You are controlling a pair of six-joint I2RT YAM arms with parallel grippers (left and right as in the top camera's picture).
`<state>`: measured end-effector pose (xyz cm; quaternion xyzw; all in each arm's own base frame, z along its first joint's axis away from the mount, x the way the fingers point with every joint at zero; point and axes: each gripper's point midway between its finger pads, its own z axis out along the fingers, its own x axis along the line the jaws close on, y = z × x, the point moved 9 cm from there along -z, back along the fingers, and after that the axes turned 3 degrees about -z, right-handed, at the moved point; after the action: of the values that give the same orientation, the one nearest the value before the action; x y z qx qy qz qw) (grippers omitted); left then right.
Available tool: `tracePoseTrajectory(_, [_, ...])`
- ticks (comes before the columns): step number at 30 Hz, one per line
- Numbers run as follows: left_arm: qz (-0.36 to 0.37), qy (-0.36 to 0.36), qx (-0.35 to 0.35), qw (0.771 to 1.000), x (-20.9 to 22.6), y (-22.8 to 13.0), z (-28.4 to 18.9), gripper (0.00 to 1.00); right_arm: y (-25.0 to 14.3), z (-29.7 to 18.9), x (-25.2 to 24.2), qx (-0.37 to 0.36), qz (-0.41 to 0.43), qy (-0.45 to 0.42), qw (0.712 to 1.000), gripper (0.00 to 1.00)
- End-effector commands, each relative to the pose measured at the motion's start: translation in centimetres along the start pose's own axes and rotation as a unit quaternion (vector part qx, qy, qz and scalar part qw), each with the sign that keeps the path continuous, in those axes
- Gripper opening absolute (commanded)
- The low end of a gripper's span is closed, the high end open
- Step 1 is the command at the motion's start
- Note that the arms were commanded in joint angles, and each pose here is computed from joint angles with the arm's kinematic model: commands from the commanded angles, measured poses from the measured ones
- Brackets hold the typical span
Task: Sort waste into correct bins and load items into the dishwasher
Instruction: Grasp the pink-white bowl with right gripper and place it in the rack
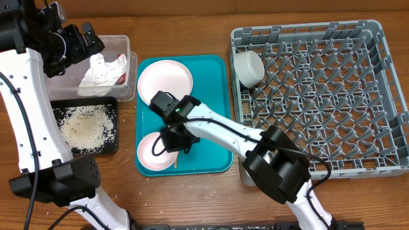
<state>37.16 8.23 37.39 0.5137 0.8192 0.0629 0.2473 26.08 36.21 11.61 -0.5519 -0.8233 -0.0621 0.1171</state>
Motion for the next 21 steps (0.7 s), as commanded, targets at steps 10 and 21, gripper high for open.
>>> tracePoseTrajectory(10, [0.012, -0.005, -0.007, 1.0, -0.3, 0.0, -0.5, 1.0, 1.7, -22.7, -3.4, -0.25, 0.057, -0.114, 0.96, 0.04])
tracePoseTrajectory(21, [0.011, -0.004, -0.007, 1.0, -0.3, 0.0, -0.5, 1.0, -5.2, -34.3, -9.3, -0.383, 0.188, -0.266, 0.865, 0.04])
